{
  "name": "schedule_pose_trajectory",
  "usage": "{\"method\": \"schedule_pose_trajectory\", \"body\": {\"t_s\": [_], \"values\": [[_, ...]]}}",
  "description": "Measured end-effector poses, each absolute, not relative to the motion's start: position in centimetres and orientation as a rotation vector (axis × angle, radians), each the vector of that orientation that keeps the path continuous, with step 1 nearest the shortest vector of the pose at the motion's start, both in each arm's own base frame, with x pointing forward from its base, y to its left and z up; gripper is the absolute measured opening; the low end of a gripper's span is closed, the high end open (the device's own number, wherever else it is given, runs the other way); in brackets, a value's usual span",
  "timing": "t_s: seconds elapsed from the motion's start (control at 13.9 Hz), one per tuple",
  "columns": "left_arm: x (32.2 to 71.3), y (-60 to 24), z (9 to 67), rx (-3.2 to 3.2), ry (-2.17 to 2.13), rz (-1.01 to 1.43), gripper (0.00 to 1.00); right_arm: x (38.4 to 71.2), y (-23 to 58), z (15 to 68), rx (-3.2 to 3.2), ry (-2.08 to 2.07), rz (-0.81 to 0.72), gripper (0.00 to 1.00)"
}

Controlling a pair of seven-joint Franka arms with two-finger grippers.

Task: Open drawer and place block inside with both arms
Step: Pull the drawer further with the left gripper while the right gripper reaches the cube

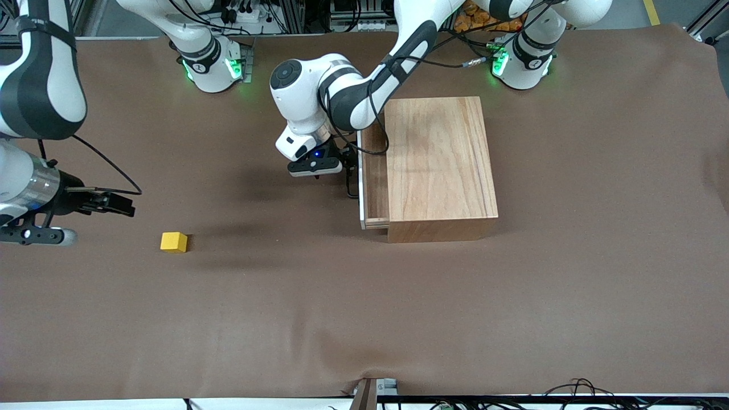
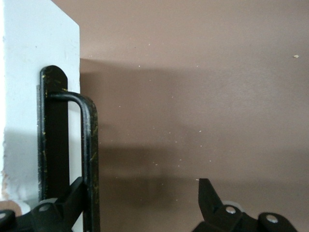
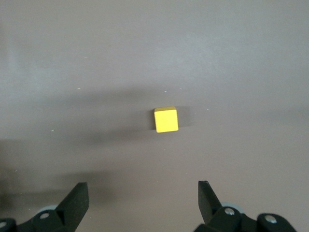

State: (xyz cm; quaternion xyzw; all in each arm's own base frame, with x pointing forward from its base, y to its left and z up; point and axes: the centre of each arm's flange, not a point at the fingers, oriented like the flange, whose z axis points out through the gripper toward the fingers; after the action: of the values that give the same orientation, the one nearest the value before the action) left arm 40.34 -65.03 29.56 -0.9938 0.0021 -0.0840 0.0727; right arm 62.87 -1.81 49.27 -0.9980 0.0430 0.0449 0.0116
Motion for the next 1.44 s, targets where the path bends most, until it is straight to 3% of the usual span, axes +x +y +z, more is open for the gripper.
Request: {"method": "schedule_pose_trajectory", "body": {"t_s": [0.79,1.0,1.22,1.44], "values": [[39.7,-66.6,29.7,-3.073,0.035,-0.292,1.00,63.3,-2.2,48.1,-3.107,0.142,0.160,1.00],[39.8,-66.9,29.9,-3.100,0.032,-0.303,1.00,64.0,-2.4,47.9,-3.109,0.149,0.092,1.00],[39.4,-67.7,30.2,-3.158,0.042,-0.331,1.00,65.4,-2.6,45.0,-3.104,0.156,0.061,1.00],[39.1,-68.2,30.5,-3.186,0.032,-0.341,1.00,66.0,-1.3,39.4,-3.106,0.122,0.179,1.00]]}}
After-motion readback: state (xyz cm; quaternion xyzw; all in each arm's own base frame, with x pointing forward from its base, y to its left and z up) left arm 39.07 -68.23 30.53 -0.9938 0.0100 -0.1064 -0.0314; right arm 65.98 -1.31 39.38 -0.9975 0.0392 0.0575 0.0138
